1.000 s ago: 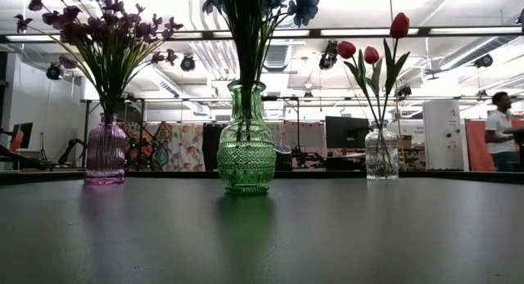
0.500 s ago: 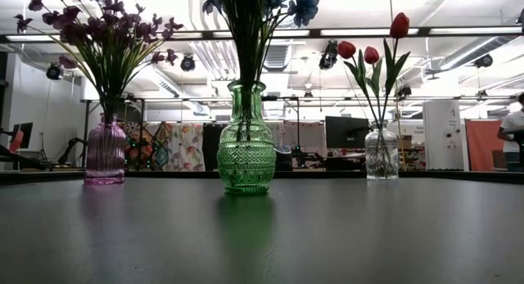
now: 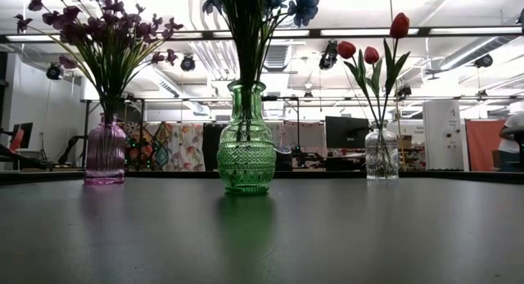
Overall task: Sort flowers into vase by color
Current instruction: Return to Home Position
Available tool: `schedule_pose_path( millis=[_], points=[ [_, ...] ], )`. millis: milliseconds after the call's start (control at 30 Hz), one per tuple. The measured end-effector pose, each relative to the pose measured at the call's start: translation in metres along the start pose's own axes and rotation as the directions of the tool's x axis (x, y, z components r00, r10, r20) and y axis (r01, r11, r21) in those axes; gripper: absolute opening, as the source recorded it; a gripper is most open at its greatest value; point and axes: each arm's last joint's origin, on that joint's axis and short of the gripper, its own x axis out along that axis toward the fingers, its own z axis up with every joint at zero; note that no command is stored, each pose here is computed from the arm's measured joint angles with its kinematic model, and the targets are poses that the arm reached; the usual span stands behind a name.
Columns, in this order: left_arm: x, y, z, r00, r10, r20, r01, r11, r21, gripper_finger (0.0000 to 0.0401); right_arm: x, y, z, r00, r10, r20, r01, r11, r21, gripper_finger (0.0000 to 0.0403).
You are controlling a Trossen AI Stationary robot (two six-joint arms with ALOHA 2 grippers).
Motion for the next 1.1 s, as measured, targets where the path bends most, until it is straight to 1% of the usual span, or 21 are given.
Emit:
schedule_pose_path(
  millis=[67, 133, 300, 367, 433, 500, 567, 633, 733, 800, 900, 1100],
  points=[
    [-0.004, -0.004, -0.004, 1.0, -0.012, -0.011, 0.011, 0.999, -0.041, 0.0002, 0.0, 0.0, 0.0, 1.0, 0.0, 0.001, 0.0, 1.0, 0.004, 0.0201],
    [-0.006, -0.007, -0.011, 0.999, -0.003, -0.033, 0.001, 0.998, -0.056, 0.0001, 0.0, 0.0, 0.0, 1.0, 0.009, 0.004, -0.009, 1.0, 0.012, 0.0201],
    [-0.002, -0.004, -0.022, 0.999, 0.035, -0.025, -0.036, 0.999, -0.033, 0.0, 0.0, 0.001, 0.004, 0.981, 0.181, 0.075, -0.185, 0.982, 0.046, 0.0201],
    [0.0, -0.001, -0.027, 0.998, 0.031, -0.046, -0.033, 0.999, -0.035, 0.0, -0.003, -0.003, 0.006, 0.977, 0.197, 0.08, -0.2, 0.979, 0.038, 0.0201],
    [-0.002, 0.001, -0.036, 0.997, 0.03, -0.068, -0.034, 0.997, -0.067, 0.0, -0.006, -0.008, 0.007, 0.977, 0.202, 0.064, -0.204, 0.979, 0.026, 0.0201],
    [-0.007, 0.002, -0.045, 0.996, 0.033, -0.081, -0.042, 0.993, -0.107, 0.0, -0.01, -0.014, 0.006, 0.976, 0.212, 0.046, -0.214, 0.976, 0.035, 0.0201],
    [-0.01, 0.004, -0.058, 0.996, 0.048, -0.081, -0.058, 0.991, -0.123, 0.0, -0.015, -0.02, 0.006, 0.971, 0.237, 0.039, -0.239, 0.969, 0.059, 0.0201],
    [-0.014, 0.007, -0.071, 0.995, 0.08, -0.06, -0.088, 0.987, -0.132, 0.0, -0.02, -0.024, 0.003, 0.961, 0.273, 0.04, -0.276, 0.958, 0.079, 0.0201],
    [-0.019, 0.016, -0.087, 0.995, 0.095, -0.014, -0.096, 0.979, -0.183, 0.0, -0.025, -0.029, -0.001, 0.949, 0.307, 0.064, -0.313, 0.944, 0.106, 0.0201],
    [-0.02, 0.023, -0.098, 0.996, 0.088, 0.009, -0.084, 0.975, -0.208, 0.0, -0.028, -0.032, -0.006, 0.947, 0.314, 0.072, -0.321, 0.94, 0.12, 0.0201],
    [-0.021, 0.034, -0.107, 0.997, 0.055, 0.054, -0.04, 0.969, -0.242, 0.0, -0.032, -0.035, -0.014, 0.947, 0.312, 0.077, -0.321, 0.937, 0.141, 0.0201],
    [-0.028, 0.059, -0.125, 0.996, 0.031, 0.078, -0.008, 0.962, -0.272, 0.0, -0.04, -0.04, -0.033, 0.947, 0.302, 0.108, -0.318, 0.928, 0.192, 0.0201]
  ],
)
